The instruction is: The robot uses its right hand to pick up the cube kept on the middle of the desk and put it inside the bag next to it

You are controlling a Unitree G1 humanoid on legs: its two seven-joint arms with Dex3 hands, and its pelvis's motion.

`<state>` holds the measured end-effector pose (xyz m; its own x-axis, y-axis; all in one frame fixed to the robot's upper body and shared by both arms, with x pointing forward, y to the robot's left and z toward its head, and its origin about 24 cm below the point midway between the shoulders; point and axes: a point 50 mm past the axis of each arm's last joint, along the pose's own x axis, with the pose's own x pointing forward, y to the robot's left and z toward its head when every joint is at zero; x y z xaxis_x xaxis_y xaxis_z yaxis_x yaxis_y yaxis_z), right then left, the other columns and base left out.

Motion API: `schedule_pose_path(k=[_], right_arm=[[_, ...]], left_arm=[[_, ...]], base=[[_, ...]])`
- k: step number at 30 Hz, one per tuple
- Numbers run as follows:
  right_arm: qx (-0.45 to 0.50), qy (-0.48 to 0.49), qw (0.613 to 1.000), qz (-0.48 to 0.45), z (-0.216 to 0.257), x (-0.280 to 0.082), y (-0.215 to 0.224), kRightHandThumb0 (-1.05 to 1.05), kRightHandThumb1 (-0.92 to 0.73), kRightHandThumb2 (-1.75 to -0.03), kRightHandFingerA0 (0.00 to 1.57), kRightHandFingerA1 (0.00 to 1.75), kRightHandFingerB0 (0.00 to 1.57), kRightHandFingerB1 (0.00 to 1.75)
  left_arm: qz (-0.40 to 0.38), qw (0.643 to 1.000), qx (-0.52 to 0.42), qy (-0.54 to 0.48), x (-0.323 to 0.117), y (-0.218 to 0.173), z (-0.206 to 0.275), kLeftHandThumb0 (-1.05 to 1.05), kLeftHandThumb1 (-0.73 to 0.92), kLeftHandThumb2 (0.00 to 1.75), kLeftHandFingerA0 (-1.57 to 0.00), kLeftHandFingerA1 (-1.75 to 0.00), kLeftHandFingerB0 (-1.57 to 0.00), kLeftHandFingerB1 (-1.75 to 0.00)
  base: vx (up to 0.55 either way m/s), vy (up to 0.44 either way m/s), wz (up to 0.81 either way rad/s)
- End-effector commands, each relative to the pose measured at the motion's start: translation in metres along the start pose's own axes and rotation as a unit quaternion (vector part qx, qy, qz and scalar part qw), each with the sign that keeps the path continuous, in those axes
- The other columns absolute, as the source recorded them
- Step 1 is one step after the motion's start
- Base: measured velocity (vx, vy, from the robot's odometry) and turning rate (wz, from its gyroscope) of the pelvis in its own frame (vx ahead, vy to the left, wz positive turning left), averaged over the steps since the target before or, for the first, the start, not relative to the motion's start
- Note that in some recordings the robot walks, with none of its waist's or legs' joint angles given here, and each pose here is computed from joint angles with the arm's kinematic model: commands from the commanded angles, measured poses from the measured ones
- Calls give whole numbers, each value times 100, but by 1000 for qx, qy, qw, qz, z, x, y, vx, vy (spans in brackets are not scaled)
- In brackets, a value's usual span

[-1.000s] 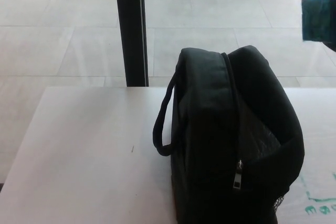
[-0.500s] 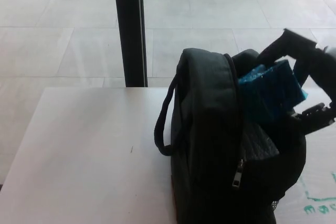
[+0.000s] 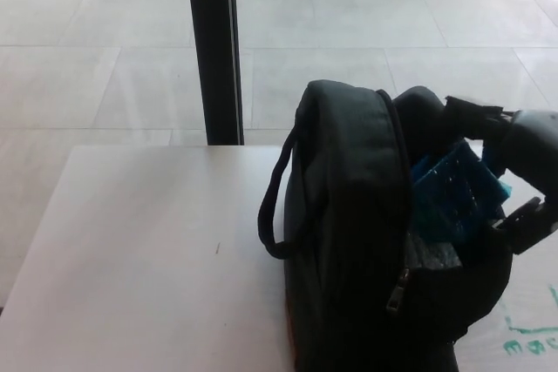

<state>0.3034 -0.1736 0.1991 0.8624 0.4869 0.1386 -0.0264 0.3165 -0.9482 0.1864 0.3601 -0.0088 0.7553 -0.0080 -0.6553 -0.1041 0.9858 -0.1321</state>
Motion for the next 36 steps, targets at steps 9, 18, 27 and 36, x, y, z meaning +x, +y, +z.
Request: schedule_pose_path(k=[9,18,27,36], right_arm=[[-126,-25,992,-5,41,42,-23,-34,-68,-68,90,152,68,65],[-268,74,956,92,46,38,-41,-86,-48,-91,0,30,0,0],[-279,120,943,133,35,29,-42,-82,-49,-93,0,25,0,0],[-238,124,950,162,37,30,-53,-89,-50,-86,0,15,5,0]], left_arm=[[4,1000,5,-5,-1,2,4,-72,47,87,-31,-61,-22,-50],[7,1000,2,-6,-1,2,5,-70,46,86,-31,-59,-20,-49],[6,1000,1,-7,0,1,5,-70,46,86,-29,-59,-23,-50],[5,1000,5,-6,0,1,4,-61,62,58,-29,-52,-29,-41]], base=[[0,0,0],[0,0,0],[0,0,0],[0,0,0]])
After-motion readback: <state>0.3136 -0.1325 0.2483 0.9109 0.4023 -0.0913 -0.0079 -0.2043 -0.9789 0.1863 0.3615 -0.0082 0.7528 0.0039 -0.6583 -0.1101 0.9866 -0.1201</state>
